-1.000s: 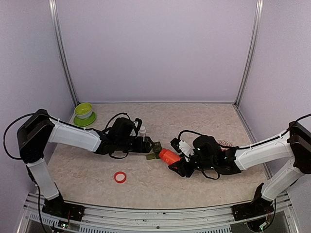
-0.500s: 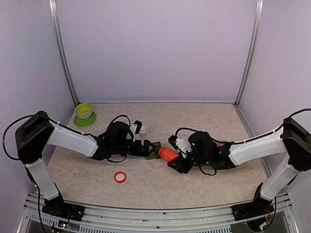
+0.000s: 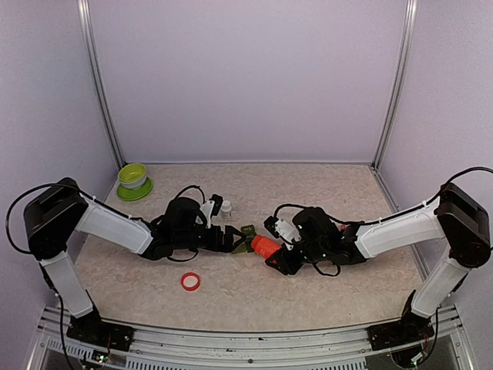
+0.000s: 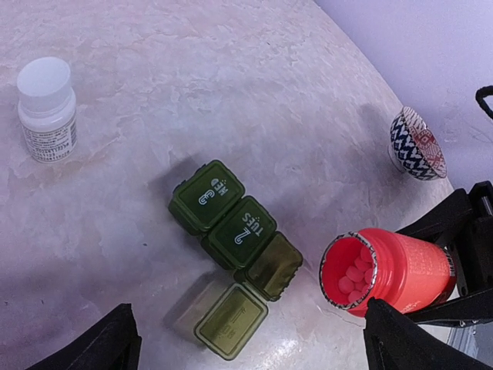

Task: Sort the pills into containers
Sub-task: Pour the pill into the compartment of the pill container.

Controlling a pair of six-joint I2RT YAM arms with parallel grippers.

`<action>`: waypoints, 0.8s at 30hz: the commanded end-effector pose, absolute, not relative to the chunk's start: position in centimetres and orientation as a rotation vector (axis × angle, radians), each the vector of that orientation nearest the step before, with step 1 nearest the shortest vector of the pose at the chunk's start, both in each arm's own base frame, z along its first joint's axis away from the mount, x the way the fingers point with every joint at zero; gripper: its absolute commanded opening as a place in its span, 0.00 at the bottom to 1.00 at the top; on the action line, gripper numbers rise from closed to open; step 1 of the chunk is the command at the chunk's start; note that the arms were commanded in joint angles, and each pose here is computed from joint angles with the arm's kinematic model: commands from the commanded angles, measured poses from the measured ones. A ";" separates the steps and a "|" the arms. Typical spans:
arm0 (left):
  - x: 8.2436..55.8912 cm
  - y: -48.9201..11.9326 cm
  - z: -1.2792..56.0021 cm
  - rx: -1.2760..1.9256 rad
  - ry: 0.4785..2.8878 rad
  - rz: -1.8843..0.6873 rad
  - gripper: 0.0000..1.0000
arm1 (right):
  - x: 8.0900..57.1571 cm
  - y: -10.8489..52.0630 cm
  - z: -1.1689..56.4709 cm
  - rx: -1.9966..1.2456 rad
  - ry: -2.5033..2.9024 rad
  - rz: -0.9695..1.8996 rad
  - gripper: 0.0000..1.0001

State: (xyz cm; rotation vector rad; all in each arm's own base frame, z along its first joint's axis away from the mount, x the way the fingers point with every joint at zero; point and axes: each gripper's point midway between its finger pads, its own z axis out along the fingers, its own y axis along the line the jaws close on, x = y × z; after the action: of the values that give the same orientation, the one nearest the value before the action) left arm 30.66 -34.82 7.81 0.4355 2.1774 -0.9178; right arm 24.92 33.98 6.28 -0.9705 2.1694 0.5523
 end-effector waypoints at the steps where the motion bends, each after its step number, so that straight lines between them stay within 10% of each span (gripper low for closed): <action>1: 31.0 -34.6 8.7 0.430 2.143 -0.937 0.99 | 26.0 34.8 7.4 -0.961 2.142 0.566 0.29; 24: 30.8 -35.0 8.2 0.455 2.153 -0.958 0.99 | 26.8 34.9 6.7 -0.970 2.183 0.535 0.29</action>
State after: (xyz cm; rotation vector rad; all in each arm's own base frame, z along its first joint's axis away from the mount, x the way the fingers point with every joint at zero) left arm 30.70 -34.92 8.18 0.4448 2.1653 -0.9527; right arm 25.87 34.36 5.80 -0.9758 2.2048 0.5336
